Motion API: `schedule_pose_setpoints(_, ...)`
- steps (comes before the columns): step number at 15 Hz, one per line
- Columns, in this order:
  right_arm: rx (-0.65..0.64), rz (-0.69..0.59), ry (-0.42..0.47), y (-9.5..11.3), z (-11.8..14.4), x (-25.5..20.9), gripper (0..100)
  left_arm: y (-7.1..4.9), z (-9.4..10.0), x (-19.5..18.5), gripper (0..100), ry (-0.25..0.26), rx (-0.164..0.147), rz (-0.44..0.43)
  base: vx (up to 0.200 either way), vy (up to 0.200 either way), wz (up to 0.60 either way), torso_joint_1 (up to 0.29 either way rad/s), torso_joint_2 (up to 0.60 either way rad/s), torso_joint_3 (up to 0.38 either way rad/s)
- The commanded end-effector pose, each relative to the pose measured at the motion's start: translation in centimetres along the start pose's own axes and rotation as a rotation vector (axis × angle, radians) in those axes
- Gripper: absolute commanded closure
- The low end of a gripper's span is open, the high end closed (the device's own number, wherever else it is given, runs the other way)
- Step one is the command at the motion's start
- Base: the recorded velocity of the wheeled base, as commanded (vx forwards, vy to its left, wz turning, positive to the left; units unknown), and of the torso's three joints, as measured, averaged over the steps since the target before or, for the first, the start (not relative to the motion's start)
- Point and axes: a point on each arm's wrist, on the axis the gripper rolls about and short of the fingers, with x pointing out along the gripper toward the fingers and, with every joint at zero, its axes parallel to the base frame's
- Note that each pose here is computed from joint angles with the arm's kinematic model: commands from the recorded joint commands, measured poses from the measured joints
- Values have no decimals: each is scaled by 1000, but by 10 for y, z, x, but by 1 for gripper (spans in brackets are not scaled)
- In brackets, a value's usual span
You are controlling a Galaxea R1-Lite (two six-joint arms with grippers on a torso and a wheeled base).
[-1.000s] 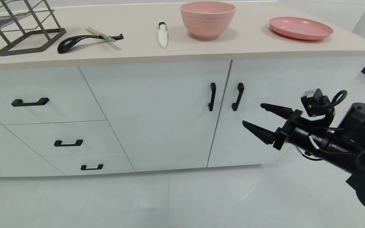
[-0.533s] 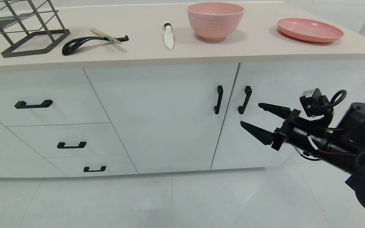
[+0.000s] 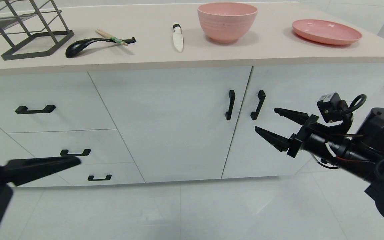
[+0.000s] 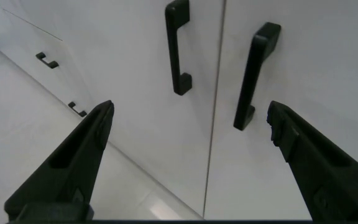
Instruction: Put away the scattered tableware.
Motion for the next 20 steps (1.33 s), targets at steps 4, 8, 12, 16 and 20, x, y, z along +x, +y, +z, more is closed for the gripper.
schedule_pose_setpoints(4,-16,7,-5,0,0,3,0,36,-41,93,0,137,-35,-144,0,0,0,0,0,0)
schedule_pose_setpoints(8,-12,12,6,-1,-4,5,0,44,-60,138,0,90,13,-137,0,0,0,0,0,0)
schedule_pose_setpoints(12,-45,66,-15,-13,-2,7,0,64,-70,177,0,7,131,-100,0,0,0,0,0,0)
schedule_pose_setpoints(16,-93,72,-29,-26,-4,10,0,58,-80,194,0,-4,150,-149,0,0,0,0,0,0)
schedule_pose_setpoints(20,-89,117,-23,-27,-14,19,0,56,-79,212,0,-51,165,-171,0,0,0,0,0,0)
